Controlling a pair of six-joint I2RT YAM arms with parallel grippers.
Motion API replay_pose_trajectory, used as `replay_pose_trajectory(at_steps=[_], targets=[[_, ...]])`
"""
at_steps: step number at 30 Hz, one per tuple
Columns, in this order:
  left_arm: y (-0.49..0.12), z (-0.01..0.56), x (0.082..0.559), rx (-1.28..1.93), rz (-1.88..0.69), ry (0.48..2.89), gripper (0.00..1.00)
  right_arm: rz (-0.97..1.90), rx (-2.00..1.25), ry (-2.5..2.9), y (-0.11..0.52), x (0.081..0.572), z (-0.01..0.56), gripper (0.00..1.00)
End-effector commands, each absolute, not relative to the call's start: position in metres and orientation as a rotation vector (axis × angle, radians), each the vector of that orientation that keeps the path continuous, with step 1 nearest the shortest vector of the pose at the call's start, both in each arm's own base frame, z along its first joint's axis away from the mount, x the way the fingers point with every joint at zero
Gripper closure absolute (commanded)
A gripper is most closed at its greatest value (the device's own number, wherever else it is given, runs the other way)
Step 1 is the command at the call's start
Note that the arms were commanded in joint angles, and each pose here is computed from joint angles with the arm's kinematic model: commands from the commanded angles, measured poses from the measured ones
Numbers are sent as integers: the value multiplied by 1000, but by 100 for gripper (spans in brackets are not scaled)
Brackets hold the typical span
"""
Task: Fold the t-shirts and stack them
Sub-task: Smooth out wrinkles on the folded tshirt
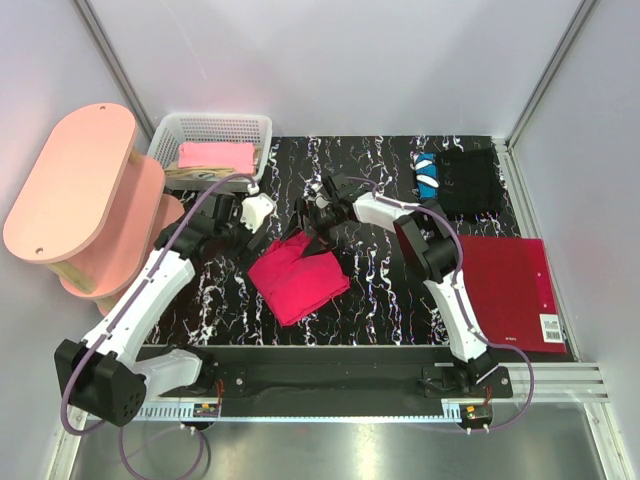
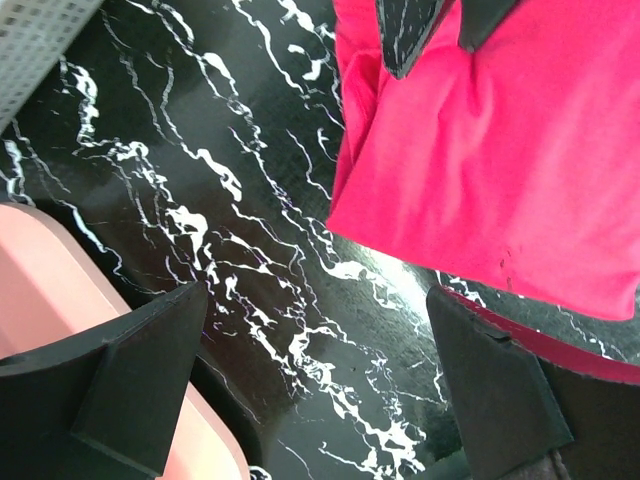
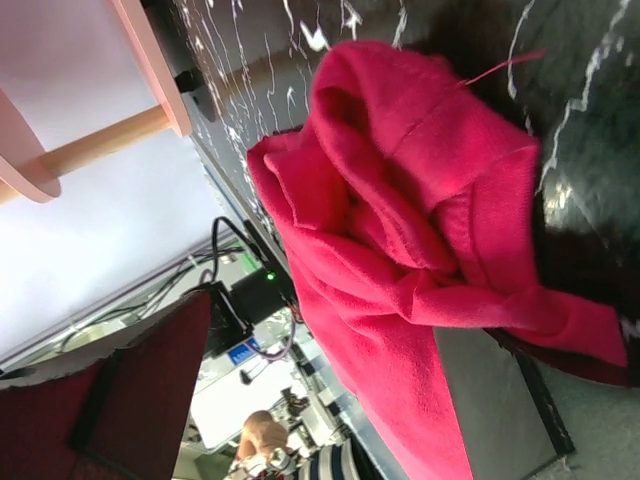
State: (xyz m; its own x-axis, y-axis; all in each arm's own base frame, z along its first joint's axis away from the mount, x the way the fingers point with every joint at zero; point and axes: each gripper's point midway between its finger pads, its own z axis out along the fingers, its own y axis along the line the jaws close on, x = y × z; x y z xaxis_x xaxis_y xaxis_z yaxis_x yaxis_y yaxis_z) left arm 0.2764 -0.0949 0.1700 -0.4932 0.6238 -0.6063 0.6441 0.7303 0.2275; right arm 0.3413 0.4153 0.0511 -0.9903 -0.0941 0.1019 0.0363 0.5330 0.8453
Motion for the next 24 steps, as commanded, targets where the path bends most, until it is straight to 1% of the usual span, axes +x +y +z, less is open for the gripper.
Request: replay_pose_trajectory(at_steps=[1,2,3,7,8,9,11,14,24], targets=[[-108,182,282,1005,-86,2194,1,-1534,196,-2733,411,341,100,0],[-110,182,282,1021,-90,2190,1,-1544,227,-2749,406,338,106,0],[-114,181,280,1039,-96,2186,1,-1586,267,-2779,403,338,130,0],[-127,172,278,1115,-81,2191,1,-1581,227,-2902,362,345,149,0],[-129,172,279,1130,-75,2185,1,-1541,191,-2910,350,340,137,0],[-135,171,278,1152,-78,2179,1,-1538,169,-2942,341,341,142,0],[-141,169,281,1172,-79,2182,1,-1488,103,-2972,318,339,130,0],[-151,165,285,1199,-95,2193,1,-1397,31,-3018,299,334,109,0],[-169,136,292,1262,-115,2271,1,-1317,-30,-2995,281,327,70,0]])
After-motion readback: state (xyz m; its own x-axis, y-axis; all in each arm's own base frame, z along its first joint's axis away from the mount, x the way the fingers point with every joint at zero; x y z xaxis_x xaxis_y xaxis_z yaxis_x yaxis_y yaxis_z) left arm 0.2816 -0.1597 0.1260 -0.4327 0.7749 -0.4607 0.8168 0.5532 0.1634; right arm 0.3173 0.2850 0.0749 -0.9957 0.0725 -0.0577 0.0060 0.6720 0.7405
